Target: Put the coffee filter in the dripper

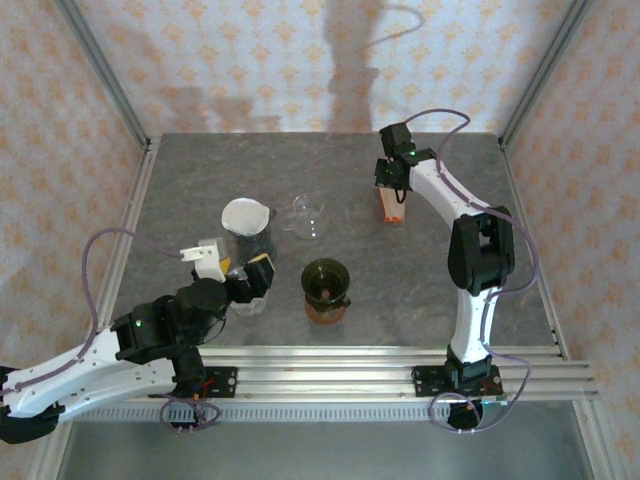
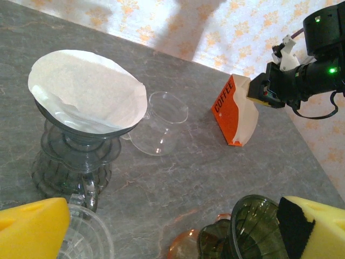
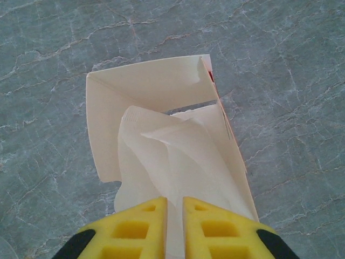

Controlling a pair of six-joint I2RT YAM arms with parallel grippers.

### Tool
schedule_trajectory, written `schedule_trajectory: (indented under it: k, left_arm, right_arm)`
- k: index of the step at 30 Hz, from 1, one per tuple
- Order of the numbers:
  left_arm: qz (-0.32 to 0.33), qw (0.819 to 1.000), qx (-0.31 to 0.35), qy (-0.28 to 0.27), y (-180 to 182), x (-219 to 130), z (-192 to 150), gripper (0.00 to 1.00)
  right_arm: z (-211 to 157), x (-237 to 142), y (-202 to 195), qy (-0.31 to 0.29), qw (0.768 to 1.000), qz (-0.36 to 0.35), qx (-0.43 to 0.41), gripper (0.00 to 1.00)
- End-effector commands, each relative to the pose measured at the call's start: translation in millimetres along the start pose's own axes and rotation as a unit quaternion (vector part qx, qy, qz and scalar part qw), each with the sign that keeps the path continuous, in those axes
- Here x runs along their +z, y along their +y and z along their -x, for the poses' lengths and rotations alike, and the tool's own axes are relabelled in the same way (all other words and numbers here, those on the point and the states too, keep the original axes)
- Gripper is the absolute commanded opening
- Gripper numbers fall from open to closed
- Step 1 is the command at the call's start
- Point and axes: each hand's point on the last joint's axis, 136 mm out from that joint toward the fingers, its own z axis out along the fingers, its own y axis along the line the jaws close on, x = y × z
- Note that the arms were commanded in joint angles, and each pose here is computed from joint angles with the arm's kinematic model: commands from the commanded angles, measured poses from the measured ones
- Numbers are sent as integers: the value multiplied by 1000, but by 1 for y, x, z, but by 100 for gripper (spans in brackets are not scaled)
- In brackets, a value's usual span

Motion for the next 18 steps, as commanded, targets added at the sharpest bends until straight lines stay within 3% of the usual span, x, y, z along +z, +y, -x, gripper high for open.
schedule_trajectory:
  k: [1,6,12,18]
  left_arm:
    - [13,1000,-6,-20,5,0,7,100]
    - [13,1000,-7,-19,5,0,7,100]
    - [13,1000,-7,-18,5,1,6,100]
    - [11,1000,-8,-16,4,2,5,100]
  right_arm:
    - [-2,9,-5,7,1000,-12,0,16]
    - [-4,12,-5,11,1000,-13,0,17]
    - [-1,8,-6,4,1000,-14,0,11]
    - [4,0,-6,-5,1000,-12,1,18]
